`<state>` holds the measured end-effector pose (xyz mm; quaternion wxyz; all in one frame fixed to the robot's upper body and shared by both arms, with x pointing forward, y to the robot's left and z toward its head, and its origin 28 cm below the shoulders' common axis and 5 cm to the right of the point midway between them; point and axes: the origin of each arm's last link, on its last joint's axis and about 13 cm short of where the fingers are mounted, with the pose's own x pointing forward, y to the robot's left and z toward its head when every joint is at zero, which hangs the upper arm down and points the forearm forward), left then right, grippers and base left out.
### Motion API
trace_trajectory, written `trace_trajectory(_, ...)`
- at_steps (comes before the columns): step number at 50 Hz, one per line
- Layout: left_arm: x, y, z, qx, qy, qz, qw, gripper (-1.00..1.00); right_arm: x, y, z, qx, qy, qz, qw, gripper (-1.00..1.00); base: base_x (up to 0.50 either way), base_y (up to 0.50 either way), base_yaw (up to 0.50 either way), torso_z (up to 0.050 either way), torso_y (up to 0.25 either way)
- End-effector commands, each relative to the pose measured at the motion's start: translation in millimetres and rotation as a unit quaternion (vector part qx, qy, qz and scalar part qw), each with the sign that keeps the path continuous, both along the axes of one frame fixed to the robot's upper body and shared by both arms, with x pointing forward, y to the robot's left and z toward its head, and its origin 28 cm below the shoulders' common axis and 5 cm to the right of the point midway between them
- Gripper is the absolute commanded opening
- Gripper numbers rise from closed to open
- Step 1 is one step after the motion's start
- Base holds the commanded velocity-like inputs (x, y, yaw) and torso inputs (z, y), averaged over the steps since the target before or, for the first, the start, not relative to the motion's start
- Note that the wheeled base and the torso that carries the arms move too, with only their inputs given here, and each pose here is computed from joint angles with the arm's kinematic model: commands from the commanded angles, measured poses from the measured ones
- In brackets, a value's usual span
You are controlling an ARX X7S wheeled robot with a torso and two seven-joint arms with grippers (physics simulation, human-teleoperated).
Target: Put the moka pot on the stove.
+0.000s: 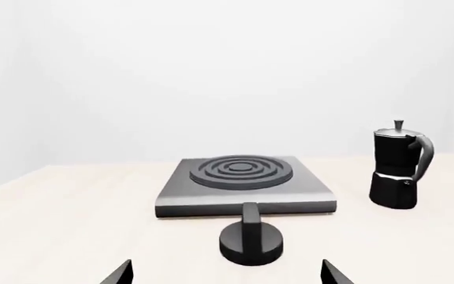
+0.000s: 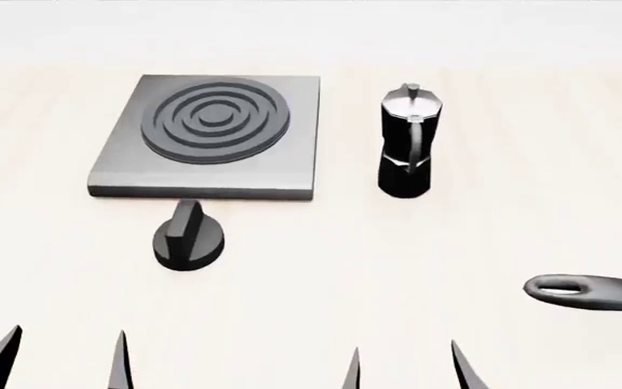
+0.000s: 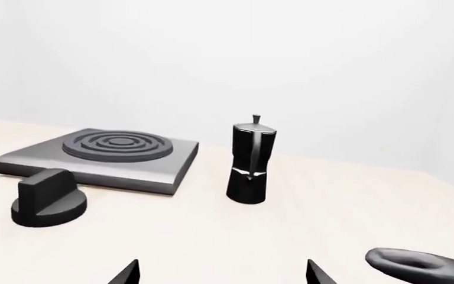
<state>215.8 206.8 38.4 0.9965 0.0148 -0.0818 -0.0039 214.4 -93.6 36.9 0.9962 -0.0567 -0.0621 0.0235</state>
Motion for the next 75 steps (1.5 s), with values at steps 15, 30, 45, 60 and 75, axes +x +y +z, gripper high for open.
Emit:
trace_trajectory(15,-0.4,0.6,0.6,-0.013,0.006,-0.004,1.000,1.00,0.3,-1.3,-1.7,0.005,0.004,0.000,1.000,1.00,0.31,0.00,0.00,0.000,0.000)
trace_trajectory(30,-0.9,0.5,0.0,-0.013,0.005,-0.006,1.000,1.00,-0.6,-1.4,-1.7,0.009,0.005,-0.002,1.000,1.00,0.31,0.00,0.00,0.000,0.000)
trace_trajectory(45,-1.6,0.4,0.3,-0.013,0.006,-0.007,1.000,1.00,-1.4,-1.5,-1.1,0.013,0.005,-0.003,1.000,1.00,0.31,0.00,0.00,0.000,0.000)
trace_trajectory(60,-2.2,0.5,1.0,-0.013,0.006,-0.007,1.000,1.00,-1.7,-1.4,-1.0,0.014,0.005,-0.003,1.000,1.00,0.31,0.00,0.00,0.000,0.001)
trace_trajectory(75,-2.5,0.6,0.7,-0.013,0.006,-0.008,1.000,1.00,-2.1,-2.1,-2.7,0.014,-0.008,-0.006,1.000,1.00,0.25,0.00,0.00,0.000,0.000)
